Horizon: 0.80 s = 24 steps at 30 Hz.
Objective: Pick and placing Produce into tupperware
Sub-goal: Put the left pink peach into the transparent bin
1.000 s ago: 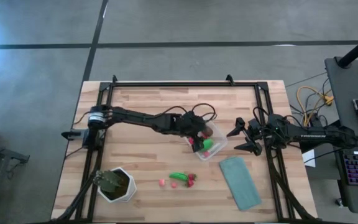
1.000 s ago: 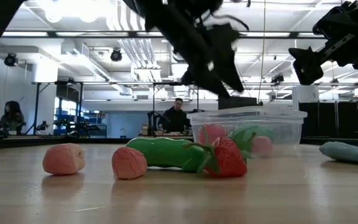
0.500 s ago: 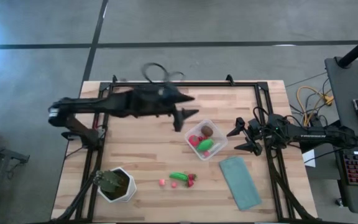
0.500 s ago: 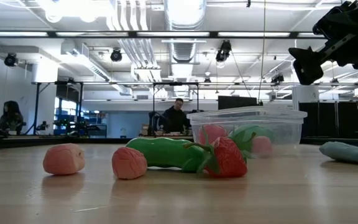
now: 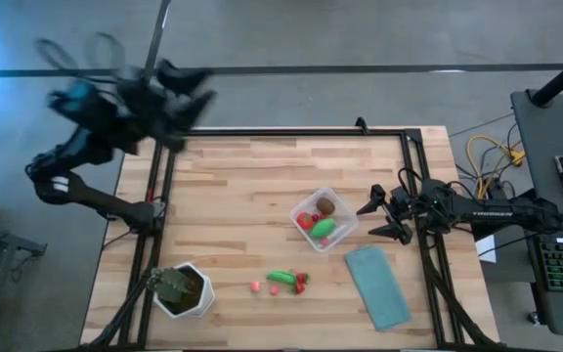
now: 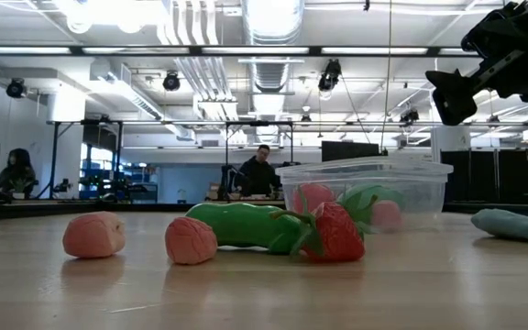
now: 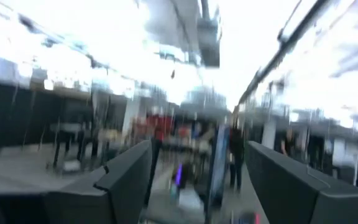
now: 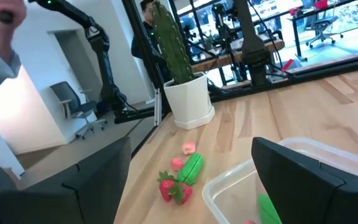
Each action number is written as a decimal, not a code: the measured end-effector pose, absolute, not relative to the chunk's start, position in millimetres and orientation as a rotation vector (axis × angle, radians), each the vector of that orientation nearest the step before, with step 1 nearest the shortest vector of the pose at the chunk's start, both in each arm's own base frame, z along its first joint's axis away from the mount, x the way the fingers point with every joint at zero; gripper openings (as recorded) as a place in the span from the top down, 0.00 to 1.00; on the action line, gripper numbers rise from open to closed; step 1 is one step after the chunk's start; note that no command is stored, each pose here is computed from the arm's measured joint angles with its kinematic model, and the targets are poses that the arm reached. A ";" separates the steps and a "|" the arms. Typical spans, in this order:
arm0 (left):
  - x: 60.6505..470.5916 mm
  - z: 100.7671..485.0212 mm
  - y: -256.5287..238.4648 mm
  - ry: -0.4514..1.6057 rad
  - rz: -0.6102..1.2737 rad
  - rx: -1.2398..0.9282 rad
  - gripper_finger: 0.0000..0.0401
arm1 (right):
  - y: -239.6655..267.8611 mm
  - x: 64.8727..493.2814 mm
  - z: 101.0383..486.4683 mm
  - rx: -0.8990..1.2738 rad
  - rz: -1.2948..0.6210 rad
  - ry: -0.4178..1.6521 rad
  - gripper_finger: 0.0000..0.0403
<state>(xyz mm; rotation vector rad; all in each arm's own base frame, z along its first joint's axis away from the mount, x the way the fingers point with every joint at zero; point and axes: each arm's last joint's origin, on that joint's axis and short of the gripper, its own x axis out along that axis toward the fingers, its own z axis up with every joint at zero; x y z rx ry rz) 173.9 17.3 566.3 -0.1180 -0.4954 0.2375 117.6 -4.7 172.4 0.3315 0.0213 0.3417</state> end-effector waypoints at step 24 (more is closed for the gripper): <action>130.5 682.8 14.4 -1.407 0.251 -0.017 0.39 | -4.8 117.7 172.4 0.331 0.341 0.021 0.19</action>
